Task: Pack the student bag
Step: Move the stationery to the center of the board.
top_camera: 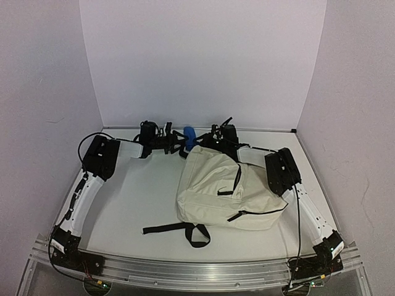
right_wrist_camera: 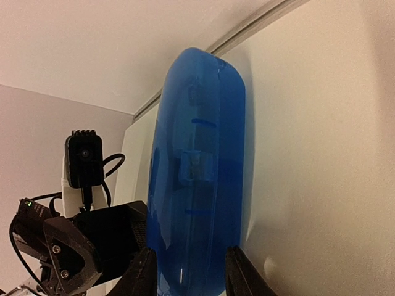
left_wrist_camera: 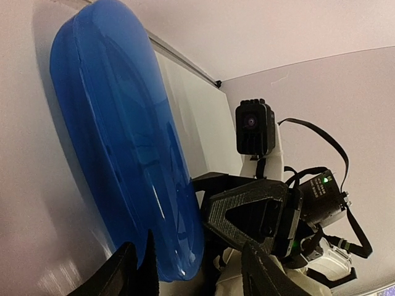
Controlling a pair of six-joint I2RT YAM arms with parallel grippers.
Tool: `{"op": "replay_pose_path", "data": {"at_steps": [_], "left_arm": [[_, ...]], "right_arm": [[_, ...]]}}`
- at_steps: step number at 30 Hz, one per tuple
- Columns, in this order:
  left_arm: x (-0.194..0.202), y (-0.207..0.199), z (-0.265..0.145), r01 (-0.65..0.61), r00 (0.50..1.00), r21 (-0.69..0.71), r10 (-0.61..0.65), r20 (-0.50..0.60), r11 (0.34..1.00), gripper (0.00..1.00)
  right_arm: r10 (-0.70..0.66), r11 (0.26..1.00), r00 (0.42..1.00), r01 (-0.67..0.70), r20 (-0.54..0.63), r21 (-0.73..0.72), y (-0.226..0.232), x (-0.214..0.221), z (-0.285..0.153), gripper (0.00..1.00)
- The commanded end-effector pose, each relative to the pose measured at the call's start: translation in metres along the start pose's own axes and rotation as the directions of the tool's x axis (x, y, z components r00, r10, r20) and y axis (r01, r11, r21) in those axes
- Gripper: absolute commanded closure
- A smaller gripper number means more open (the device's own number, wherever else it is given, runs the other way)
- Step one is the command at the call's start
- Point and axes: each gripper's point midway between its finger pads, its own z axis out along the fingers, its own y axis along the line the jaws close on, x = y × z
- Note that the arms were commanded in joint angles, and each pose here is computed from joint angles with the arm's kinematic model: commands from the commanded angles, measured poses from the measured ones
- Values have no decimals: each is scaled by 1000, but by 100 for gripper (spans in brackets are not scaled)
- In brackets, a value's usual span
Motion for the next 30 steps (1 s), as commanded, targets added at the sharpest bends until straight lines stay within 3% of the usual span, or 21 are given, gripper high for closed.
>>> {"op": "replay_pose_path", "data": {"at_steps": [1, 10, 23, 30], "left_arm": [[17, -54, 5, -84, 996, 67, 87, -37, 994, 42], [46, -78, -17, -115, 992, 27, 116, -54, 993, 44], [109, -90, -81, -54, 998, -174, 48, -38, 983, 47], [123, -113, -129, -69, 997, -311, 73, 4, 948, 41]], "right_arm": [[-54, 996, 984, 40, -170, -83, 12, 52, 4, 63], [-100, 989, 953, 65, -285, -132, 32, 95, 7, 63], [-214, 971, 865, 136, -455, -197, 64, 185, 0, 60], [-283, 957, 871, 227, -402, -181, 88, 175, -13, 55]]}}
